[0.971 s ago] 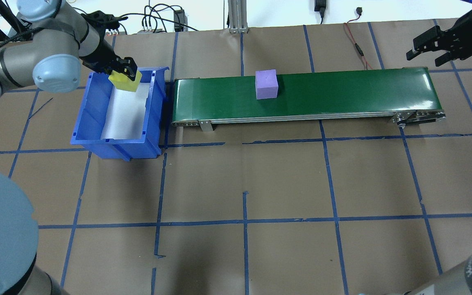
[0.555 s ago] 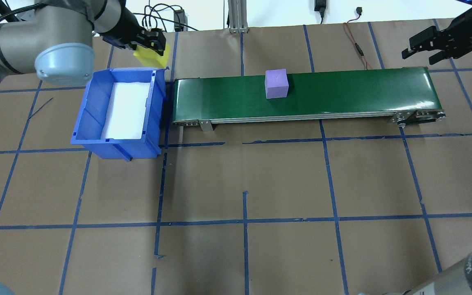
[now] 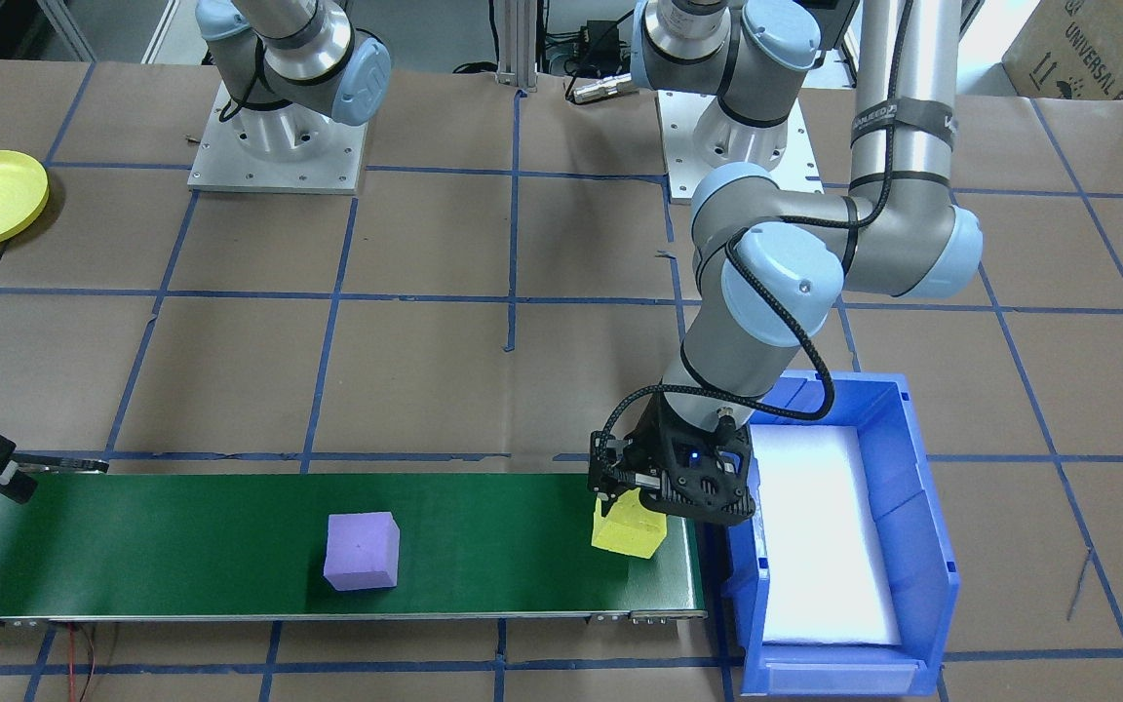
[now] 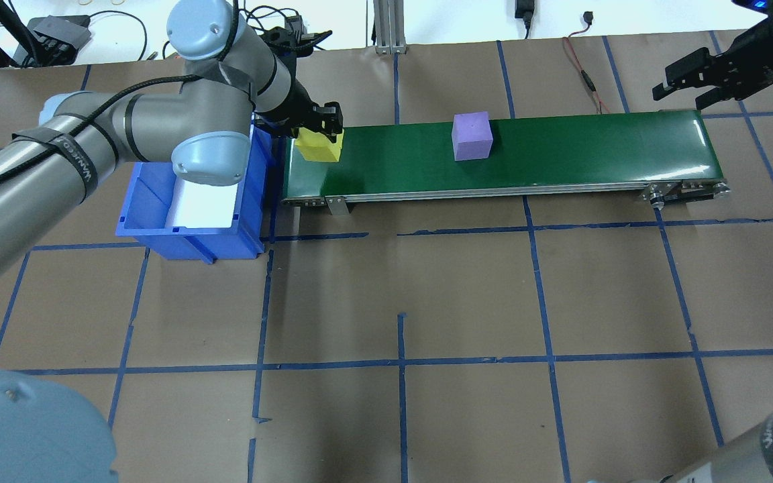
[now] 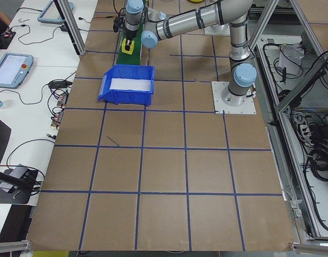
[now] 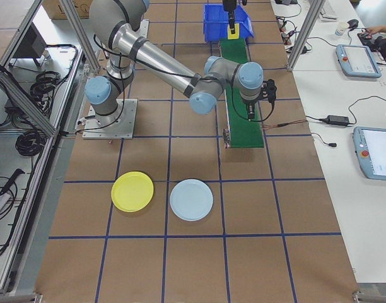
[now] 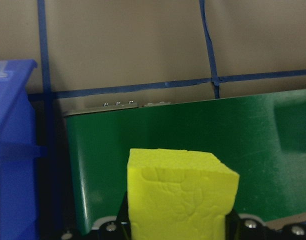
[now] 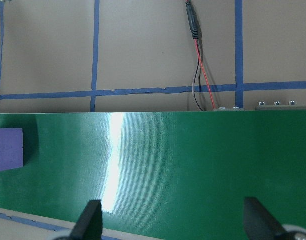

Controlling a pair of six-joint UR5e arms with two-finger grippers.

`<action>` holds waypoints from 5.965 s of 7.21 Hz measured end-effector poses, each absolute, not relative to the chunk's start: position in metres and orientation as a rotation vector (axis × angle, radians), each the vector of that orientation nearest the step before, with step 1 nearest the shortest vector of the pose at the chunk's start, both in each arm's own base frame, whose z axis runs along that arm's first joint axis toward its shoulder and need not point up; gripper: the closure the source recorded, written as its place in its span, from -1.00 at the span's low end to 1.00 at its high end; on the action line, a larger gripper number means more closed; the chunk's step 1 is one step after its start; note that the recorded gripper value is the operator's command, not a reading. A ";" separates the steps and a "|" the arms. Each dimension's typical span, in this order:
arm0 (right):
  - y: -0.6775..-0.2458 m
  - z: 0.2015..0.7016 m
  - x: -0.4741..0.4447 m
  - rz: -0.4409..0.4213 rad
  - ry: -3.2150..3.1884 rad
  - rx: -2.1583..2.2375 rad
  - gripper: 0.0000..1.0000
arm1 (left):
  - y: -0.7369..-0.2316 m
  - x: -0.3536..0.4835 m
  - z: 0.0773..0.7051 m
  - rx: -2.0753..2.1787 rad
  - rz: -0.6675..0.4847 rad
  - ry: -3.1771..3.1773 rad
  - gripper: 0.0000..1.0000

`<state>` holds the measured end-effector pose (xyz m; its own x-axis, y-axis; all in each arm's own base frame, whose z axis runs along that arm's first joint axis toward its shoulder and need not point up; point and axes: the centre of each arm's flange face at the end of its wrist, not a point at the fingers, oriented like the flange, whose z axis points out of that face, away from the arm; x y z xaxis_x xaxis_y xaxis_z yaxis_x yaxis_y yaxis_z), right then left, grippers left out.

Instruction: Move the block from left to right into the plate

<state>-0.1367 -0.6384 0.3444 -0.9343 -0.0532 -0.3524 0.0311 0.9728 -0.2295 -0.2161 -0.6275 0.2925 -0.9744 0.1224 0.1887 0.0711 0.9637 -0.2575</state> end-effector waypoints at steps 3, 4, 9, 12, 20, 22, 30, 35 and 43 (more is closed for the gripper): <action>-0.637 0.340 -0.136 -0.317 2.755 -0.013 -1.00 | -0.636 -0.214 0.319 -0.156 0.434 -2.936 -1.00; -0.636 0.339 -0.136 -0.316 2.754 -0.013 -1.00 | -0.632 -0.210 0.351 -0.150 0.435 -2.970 -1.00; -0.636 0.338 -0.135 -0.313 2.754 -0.012 -1.00 | -0.530 -0.172 0.482 -0.077 0.190 -3.091 -1.00; -0.640 0.329 -0.138 -0.297 2.747 -0.004 -1.00 | -0.508 -0.156 0.486 -0.033 0.070 -3.109 -1.00; -0.659 0.312 -0.110 -0.337 2.700 -0.076 -1.00 | -0.511 -0.135 0.484 -0.001 0.046 -3.114 -1.00; -0.658 0.307 -0.094 -0.324 2.731 -0.114 -1.00 | -0.512 -0.133 0.482 0.002 0.041 -3.115 -1.00; -0.665 0.263 -0.083 -0.272 2.815 -0.153 -0.74 | -0.512 -0.134 0.480 0.001 0.051 -3.112 -1.00; -0.659 0.264 -0.119 -0.230 3.137 -0.153 0.48 | -0.512 -0.133 0.480 0.003 0.050 -3.110 -1.00; -0.443 0.273 -0.401 -0.140 3.133 -0.122 -0.11 | -0.512 -0.133 0.478 0.005 0.044 -3.111 -1.00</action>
<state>-0.4013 -0.4431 0.2732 -0.9970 -0.0774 0.0008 -0.0772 0.9930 -0.0889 -0.1328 -0.5119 0.4784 -0.9995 -0.0025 0.0304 -0.0034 0.9996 -0.0281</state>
